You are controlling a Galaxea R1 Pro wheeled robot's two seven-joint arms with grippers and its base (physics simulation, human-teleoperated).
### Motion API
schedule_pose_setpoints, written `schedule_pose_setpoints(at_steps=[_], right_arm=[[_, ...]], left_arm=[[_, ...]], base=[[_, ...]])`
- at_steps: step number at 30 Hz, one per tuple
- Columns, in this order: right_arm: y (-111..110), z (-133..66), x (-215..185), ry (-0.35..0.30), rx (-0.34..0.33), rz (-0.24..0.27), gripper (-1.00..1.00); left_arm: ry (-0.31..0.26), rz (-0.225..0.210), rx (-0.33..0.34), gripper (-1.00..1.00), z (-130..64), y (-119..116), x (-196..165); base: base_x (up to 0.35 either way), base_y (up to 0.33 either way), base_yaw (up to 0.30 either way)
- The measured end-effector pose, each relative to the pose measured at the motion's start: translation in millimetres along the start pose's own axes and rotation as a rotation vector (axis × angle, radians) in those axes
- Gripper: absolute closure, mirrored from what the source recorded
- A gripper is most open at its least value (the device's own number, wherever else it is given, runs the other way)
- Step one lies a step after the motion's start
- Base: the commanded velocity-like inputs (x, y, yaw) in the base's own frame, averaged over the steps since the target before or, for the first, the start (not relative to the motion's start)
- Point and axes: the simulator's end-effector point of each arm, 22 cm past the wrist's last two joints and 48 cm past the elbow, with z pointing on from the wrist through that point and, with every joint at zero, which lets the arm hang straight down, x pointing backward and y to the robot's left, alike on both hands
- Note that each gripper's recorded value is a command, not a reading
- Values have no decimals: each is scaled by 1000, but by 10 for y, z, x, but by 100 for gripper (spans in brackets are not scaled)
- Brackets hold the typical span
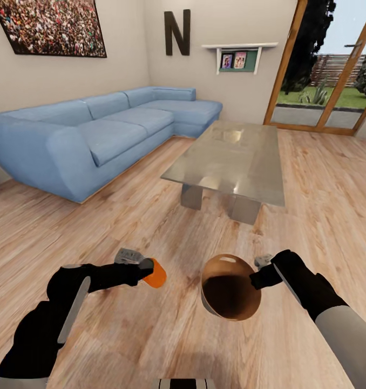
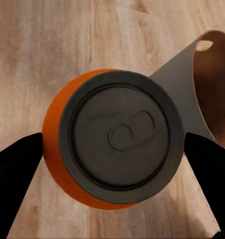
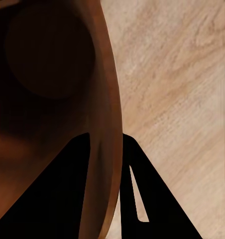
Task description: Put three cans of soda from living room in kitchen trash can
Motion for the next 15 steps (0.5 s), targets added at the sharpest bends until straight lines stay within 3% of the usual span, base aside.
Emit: schedule_pose_setpoints(at_steps=[2,6,10,15], right_arm=[[21,-36,-26,-7,0,-3,100],[153,-88,-94,-23,-13,-12,100],[325,-86,-103,-19,-39,-19,100],[481,49,7,25,-61,-20,100]], left_arm=[[-23,23,33,100,-92,-87,-316],[-136,112,88,100,-355,-268,-1089],[-211,144,166,100,-578,-500,-1505],[-239,147,245,100,-638,-726,-1645]], base=[[0,0,0],[0,0,0],[0,0,0],[0,0,0]])
